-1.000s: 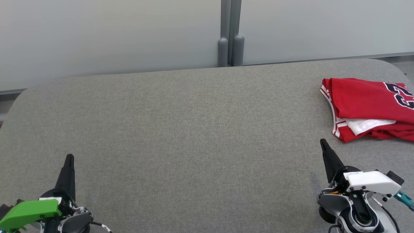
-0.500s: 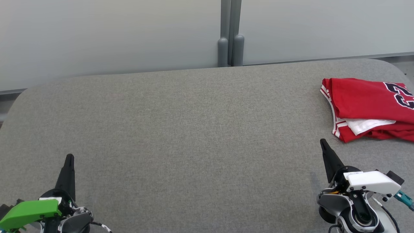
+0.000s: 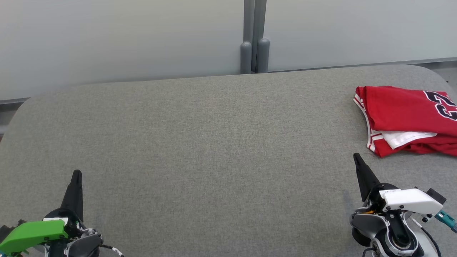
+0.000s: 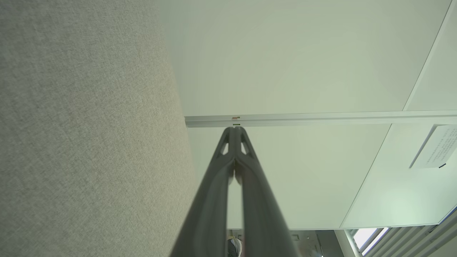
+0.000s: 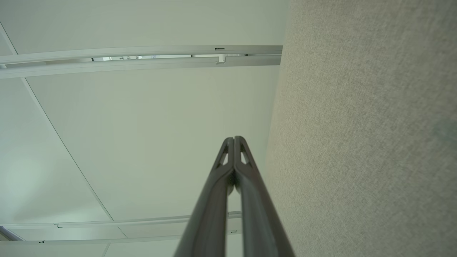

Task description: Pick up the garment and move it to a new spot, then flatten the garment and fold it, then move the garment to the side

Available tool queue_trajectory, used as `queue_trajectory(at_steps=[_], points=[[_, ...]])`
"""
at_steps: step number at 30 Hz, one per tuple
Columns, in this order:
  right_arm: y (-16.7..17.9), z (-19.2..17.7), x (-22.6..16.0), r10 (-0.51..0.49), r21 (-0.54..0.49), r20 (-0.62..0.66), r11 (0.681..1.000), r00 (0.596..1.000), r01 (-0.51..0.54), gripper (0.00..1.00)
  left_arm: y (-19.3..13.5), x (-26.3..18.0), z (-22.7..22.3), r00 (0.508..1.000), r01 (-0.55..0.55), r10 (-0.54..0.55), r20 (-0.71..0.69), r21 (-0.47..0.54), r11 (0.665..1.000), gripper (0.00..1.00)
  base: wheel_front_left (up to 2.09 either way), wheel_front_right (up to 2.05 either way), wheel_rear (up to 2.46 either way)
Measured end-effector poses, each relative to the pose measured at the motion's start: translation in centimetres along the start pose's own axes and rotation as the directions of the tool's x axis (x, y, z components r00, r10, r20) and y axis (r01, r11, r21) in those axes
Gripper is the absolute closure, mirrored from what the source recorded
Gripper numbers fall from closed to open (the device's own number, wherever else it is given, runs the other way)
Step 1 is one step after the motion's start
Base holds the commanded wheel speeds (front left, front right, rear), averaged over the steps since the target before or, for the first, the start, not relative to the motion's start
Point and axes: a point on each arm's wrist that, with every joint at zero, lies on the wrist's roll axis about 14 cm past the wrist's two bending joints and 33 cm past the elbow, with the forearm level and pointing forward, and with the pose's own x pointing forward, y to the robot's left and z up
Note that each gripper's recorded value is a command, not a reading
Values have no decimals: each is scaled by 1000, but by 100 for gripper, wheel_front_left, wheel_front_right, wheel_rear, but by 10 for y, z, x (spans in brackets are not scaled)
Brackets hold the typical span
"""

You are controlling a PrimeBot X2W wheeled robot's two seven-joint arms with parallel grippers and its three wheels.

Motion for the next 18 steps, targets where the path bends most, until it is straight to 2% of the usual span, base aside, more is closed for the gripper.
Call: queue_trajectory(at_steps=[18], points=[[0,0,0,0,1,1,1000,1000,0,100,0,0,0,1000,0,0,1,-1,1000,100,0,0,0]])
